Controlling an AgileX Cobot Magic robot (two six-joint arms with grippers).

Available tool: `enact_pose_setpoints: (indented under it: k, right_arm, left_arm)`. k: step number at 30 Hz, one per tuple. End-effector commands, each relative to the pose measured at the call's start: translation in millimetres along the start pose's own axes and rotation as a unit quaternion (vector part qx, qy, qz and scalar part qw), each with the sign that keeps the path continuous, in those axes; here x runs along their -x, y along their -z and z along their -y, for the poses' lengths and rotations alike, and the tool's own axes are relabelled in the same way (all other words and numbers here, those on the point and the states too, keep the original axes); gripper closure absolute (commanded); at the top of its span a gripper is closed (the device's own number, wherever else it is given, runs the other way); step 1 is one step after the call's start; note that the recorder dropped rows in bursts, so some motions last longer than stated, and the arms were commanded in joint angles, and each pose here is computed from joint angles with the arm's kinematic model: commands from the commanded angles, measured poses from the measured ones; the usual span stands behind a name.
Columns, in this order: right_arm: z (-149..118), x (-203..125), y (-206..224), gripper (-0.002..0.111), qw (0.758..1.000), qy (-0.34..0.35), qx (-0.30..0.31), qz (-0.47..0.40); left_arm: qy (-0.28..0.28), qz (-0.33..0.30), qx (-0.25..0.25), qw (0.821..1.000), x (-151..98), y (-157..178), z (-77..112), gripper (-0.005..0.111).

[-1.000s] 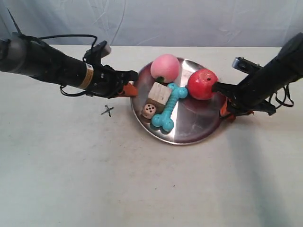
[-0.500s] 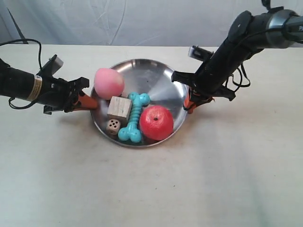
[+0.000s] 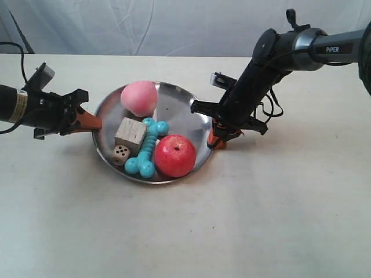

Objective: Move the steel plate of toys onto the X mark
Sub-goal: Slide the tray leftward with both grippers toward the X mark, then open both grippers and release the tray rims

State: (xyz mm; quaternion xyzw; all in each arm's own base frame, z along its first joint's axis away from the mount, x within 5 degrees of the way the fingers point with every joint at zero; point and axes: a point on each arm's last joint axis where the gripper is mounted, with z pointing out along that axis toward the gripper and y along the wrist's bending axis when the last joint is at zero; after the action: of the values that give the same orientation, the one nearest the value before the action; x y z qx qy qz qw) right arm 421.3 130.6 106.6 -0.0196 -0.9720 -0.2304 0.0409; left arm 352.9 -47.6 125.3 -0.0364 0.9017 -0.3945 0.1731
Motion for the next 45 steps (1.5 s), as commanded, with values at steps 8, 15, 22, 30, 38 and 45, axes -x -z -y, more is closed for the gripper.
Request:
enact_pose_setpoints:
  k: [8, 15, 22, 30, 38, 45]
  right_arm:
    - [-32, 9, 3, 0.108, 0.999, 0.029, 0.034, -0.004]
    - [-49, 7, -26, 0.108, 0.998, 0.053, 0.023, -0.029]
    - [-57, 7, -43, 0.108, 0.998, 0.062, 0.02, -0.025]
    - [-60, 11, -45, 0.108, 0.998, 0.065, 0.019, -0.001]
    - [-59, 12, -43, 0.108, 0.997, 0.074, 0.007, 0.01]
    - [-61, 13, -38, 0.108, 0.997, 0.08, 0.006, 0.017]
  left_arm:
    - [0.069, 0.019, -0.005, 0.997, -13, 26, -29.2, 0.107]
    - [0.052, 0.021, 0.012, 0.998, -20, 29, -38.5, 0.107]
    - [0.032, 0.018, 0.032, 0.999, -28, 27, -43.9, 0.107]
    - [0.025, 0.024, 0.051, 0.998, -27, 28, -47.5, 0.077]
    - [0.023, 0.031, 0.071, 0.997, -26, 28, -51.2, 0.052]
    - [0.023, 0.03, 0.068, 0.997, -26, 28, -50.7, 0.05]
